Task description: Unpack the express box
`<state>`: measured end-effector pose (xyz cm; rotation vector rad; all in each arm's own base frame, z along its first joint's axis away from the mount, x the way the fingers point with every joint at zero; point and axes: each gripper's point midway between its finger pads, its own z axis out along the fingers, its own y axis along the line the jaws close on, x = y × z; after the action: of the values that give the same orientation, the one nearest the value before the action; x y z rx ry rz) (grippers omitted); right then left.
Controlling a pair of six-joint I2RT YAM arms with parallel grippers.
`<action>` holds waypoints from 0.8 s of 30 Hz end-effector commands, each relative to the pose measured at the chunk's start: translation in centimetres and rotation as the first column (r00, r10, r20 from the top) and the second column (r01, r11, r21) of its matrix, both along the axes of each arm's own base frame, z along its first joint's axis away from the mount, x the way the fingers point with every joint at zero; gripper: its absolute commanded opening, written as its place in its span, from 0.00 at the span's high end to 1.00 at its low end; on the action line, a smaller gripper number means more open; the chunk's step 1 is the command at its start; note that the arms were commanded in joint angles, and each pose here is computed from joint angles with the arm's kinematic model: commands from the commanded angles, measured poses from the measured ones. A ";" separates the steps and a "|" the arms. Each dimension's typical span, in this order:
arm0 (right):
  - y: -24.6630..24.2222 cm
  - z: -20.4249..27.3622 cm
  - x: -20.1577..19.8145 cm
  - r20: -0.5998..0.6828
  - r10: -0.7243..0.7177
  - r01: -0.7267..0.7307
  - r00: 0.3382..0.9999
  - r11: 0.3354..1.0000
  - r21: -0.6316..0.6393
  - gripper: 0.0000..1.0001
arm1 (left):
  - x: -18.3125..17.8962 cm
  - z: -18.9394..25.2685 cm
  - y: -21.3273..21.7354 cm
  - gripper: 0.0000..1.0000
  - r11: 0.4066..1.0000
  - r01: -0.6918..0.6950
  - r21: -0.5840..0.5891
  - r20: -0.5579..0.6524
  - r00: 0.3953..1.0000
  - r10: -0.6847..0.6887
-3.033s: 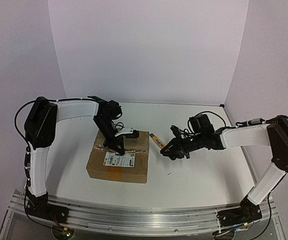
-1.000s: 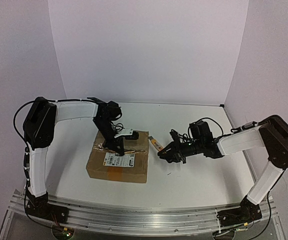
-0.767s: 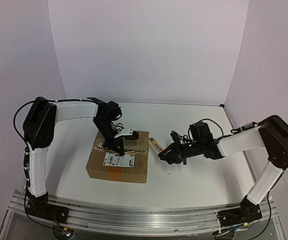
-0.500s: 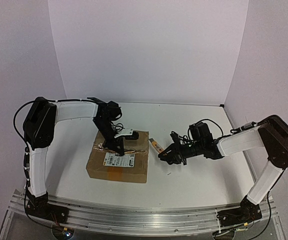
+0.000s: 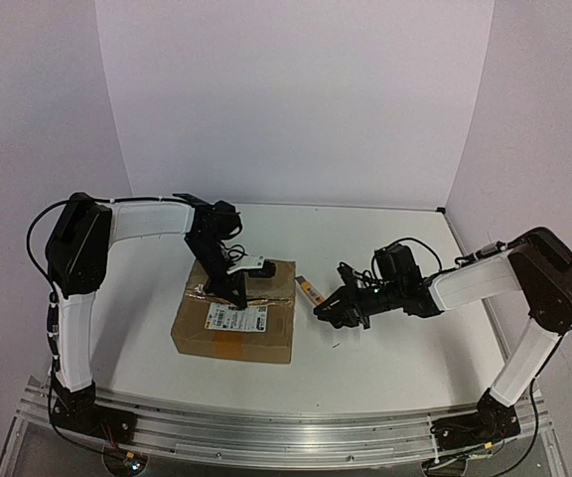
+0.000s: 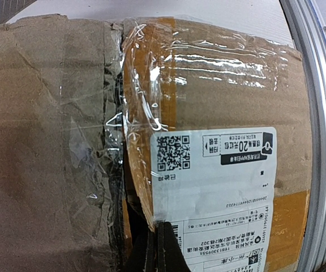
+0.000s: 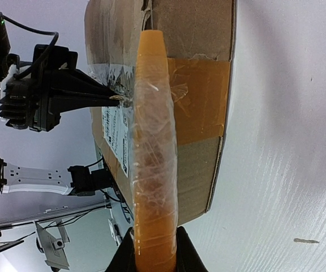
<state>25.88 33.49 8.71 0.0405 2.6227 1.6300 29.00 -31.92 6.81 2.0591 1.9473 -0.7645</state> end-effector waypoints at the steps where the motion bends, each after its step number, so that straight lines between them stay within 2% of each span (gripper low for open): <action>1: 0.7 0.0 -0.3 -0.012 0.036 -0.036 0.999 0.999 0.000 1.00 | 1.0 -0.4 0.8 1.00 0.999 0.013 0.041 0.091 0.996 -0.017; 4: 0.8 -0.8 -1.7 -0.033 0.082 -0.083 0.996 0.996 -0.037 1.00 | 1.4 -0.3 0.6 1.00 0.999 -0.010 0.038 0.097 0.995 0.006; 9: 1.4 -1.1 -3.5 -0.071 0.137 -0.139 0.988 0.990 -0.024 1.00 | 1.5 -0.4 0.6 1.00 0.999 -0.019 0.037 0.102 0.995 0.015; 24: 0.4 -1.0 -5.6 -0.108 0.140 -0.146 0.984 0.988 -0.047 1.00 | 2.9 -0.4 0.9 1.00 0.997 -0.076 0.032 0.113 0.991 0.072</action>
<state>25.14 33.86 8.25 -0.0069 2.6466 1.5734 29.07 -31.79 6.81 2.0279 1.9774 -0.7559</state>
